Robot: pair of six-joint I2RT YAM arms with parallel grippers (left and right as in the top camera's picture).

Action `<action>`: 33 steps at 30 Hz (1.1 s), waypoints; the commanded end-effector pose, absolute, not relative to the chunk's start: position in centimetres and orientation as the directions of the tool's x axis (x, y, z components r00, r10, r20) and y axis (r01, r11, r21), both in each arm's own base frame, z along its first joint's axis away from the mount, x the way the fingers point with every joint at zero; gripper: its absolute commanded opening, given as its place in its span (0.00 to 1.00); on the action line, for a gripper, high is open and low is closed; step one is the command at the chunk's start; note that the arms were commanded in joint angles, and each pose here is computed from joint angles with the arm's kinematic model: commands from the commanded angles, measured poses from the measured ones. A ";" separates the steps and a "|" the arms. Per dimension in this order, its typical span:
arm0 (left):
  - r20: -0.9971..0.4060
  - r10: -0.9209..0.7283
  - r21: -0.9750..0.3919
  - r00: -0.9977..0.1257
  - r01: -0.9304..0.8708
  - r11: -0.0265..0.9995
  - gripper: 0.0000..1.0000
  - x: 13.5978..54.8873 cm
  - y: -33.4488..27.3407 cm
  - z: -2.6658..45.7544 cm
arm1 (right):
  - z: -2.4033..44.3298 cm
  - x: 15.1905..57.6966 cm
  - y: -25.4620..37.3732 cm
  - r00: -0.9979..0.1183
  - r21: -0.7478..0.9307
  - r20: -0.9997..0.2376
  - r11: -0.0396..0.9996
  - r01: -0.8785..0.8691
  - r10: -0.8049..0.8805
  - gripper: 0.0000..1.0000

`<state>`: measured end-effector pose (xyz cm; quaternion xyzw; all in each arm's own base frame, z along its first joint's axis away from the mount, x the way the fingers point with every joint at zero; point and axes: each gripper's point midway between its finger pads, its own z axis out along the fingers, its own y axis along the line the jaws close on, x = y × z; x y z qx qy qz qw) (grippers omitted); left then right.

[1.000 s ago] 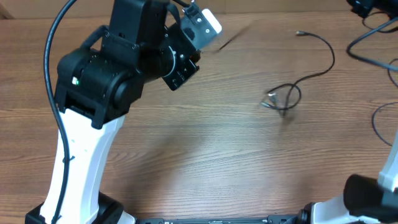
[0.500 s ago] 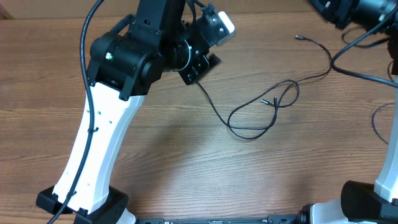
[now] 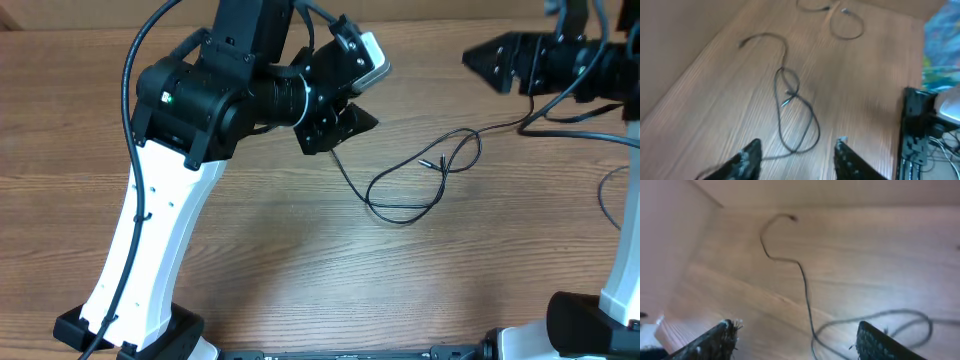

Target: Untangle cables

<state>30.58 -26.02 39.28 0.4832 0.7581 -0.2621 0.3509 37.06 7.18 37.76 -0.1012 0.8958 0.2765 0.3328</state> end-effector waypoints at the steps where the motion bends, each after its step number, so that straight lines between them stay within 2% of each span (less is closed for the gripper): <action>1: -0.748 0.516 -0.043 -0.418 0.807 0.590 0.43 32.4 -23.8 39.0 | 35.9 37.0 7.1 -0.782 0.382 -0.622 0.856 -0.348 -0.040 0.75; 4: -0.734 0.476 -0.050 -0.485 0.737 0.675 0.43 33.4 -22.8 38.7 | 33.6 37.0 7.3 -0.836 0.406 -0.548 0.872 -0.272 -0.005 0.75; 7: -0.722 0.455 -0.061 -0.521 0.703 0.708 0.43 33.5 -22.3 38.5 | 29.9 36.9 6.8 -0.888 0.386 -0.460 0.903 -0.187 0.013 0.75; 15: -0.699 0.452 -0.077 -0.553 0.688 0.722 0.45 33.2 -22.0 38.0 | 20.3 35.0 7.6 -0.969 0.410 -0.248 0.907 -0.097 0.008 0.75; 21: -0.692 0.423 -0.110 -0.585 0.664 0.739 0.45 33.0 -22.0 37.9 | 13.5 32.0 8.2 -0.996 0.409 -0.084 0.913 -0.009 0.028 0.76; 28: -0.690 0.405 -0.132 -0.600 0.655 0.744 0.46 32.9 -22.1 37.9 | 8.1 28.4 10.4 -0.999 0.360 0.015 0.932 -0.025 -0.032 0.75; 33: -0.688 0.393 -0.143 -0.610 0.645 0.750 0.47 33.0 -22.1 37.9 | 6.8 27.0 12.9 -0.995 0.303 0.019 0.949 -0.090 -0.101 0.76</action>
